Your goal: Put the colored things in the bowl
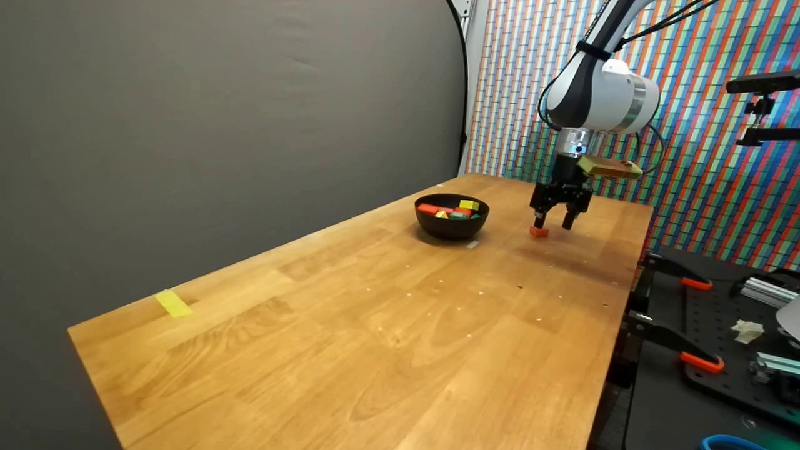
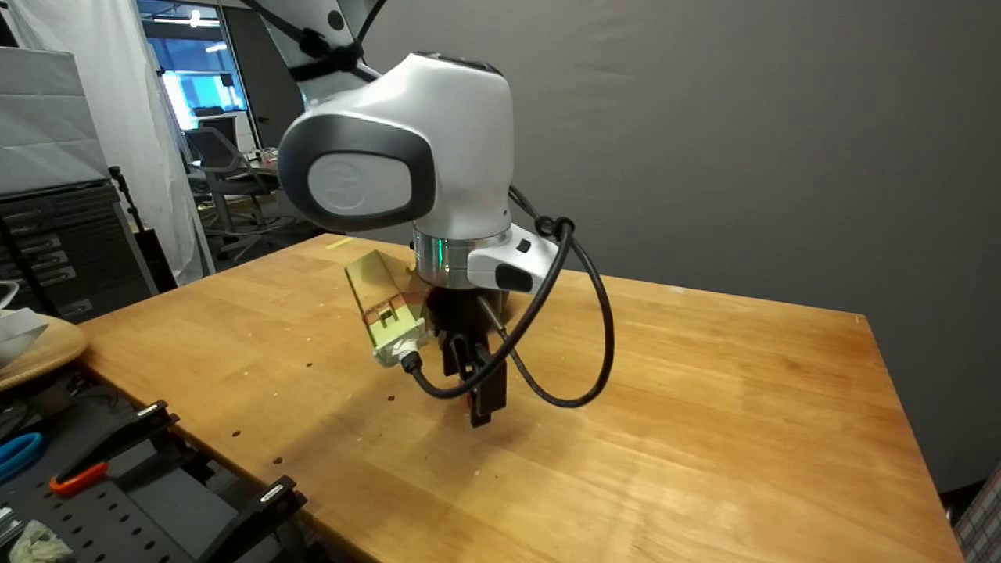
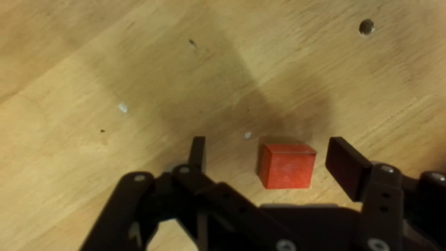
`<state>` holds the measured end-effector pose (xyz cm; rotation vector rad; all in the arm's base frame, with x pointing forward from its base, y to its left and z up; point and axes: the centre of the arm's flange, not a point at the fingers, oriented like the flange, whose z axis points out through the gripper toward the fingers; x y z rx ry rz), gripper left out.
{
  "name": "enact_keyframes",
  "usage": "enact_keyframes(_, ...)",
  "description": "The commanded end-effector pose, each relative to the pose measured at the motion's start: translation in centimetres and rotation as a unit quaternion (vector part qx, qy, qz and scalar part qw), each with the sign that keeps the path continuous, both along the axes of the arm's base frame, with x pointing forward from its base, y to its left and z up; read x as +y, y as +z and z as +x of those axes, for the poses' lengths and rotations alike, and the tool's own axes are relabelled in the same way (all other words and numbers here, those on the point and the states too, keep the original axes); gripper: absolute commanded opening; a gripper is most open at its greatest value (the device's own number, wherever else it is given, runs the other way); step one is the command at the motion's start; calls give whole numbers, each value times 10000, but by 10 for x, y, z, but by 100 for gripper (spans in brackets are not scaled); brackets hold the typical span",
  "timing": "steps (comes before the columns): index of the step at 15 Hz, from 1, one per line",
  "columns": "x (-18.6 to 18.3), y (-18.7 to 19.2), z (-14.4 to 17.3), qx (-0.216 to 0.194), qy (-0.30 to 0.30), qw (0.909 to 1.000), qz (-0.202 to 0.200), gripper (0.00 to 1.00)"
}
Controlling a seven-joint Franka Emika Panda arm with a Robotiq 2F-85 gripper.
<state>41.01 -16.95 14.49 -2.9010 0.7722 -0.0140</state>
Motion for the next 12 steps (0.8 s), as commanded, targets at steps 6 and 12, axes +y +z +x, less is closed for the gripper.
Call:
enact_keyframes(6,12,2,25,-192,561,9981,-181,20)
enact_keyframes(12,14,10,39,-133,967,9943,-426,6)
